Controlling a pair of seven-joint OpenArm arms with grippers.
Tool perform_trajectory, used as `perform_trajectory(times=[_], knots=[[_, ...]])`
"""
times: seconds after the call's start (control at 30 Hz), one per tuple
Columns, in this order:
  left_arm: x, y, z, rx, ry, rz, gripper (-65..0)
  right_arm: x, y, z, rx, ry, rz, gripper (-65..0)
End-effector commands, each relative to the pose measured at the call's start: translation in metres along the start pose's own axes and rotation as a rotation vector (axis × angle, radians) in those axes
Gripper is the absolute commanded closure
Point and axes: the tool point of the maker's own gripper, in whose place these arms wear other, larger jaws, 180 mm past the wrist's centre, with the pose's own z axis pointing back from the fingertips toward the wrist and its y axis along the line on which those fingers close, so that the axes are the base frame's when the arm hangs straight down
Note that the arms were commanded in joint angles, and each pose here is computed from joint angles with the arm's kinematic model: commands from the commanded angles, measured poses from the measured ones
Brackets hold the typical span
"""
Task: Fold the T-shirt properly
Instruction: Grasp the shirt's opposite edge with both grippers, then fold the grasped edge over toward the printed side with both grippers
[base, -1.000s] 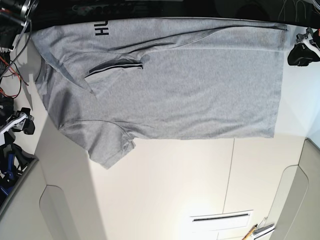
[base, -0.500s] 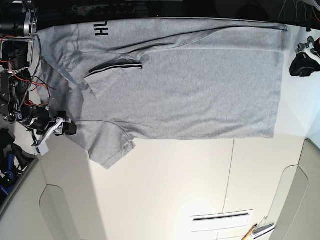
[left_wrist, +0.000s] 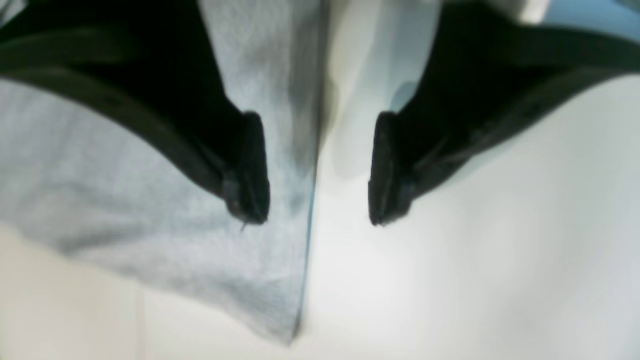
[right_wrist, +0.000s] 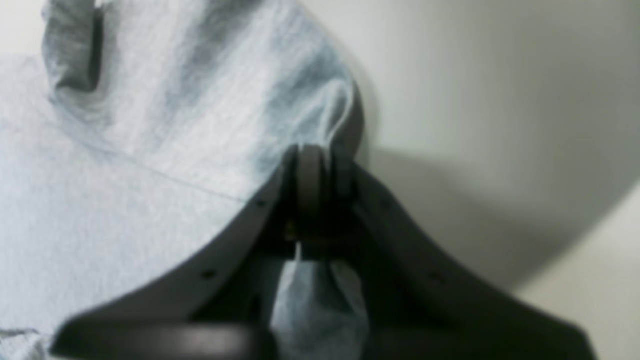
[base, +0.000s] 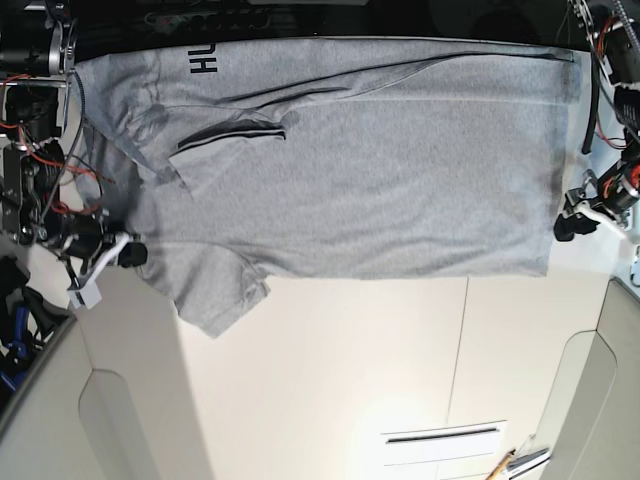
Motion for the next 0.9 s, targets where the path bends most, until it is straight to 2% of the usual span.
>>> perform_trajectory(times=[0.0,0.13,0.27,0.47,0.5,0.6,0.7,0.87], knots=[[0.034,-0.001,-0.003,-0.013,-0.069,-0.001,-37.0,-0.008,-0.008,0.003,-0.036,0.061,0.020,0.0],[0.050,-0.008,-0.037,-0.027,-0.046,0.047,-37.0,-0.009,-0.008,0.003,-0.036,0.062,0.020,0.0],[0.052,-0.019,-0.057,-0.049,0.007,0.084,-37.0,-0.009,-0.008,0.003,-0.035,0.061,0.020,0.0],[0.031,-0.027,-0.065,-0.054,0.105,0.034,-35.6,-0.009,-0.008,0.003,-0.035,0.061,0.020,0.0],[0.030,-0.027,-0.065,-0.053,0.112,0.032,-30.2,-0.009,-0.008,0.003,-0.035,0.061,0.019,0.0],[0.033,-0.027,-0.064,-0.057,0.102,0.038,-1.8,-0.006,-0.007,0.003,-0.026,0.051,0.013,0.0],[0.046,-0.029,-0.059,-0.080,0.065,0.056,0.0,0.001,-0.001,0.006,-0.005,0.032,0.006,0.0],[0.077,-0.038,-0.031,-0.195,-0.011,0.102,0.0,0.019,0.008,0.027,-0.002,-0.064,0.043,0.0]])
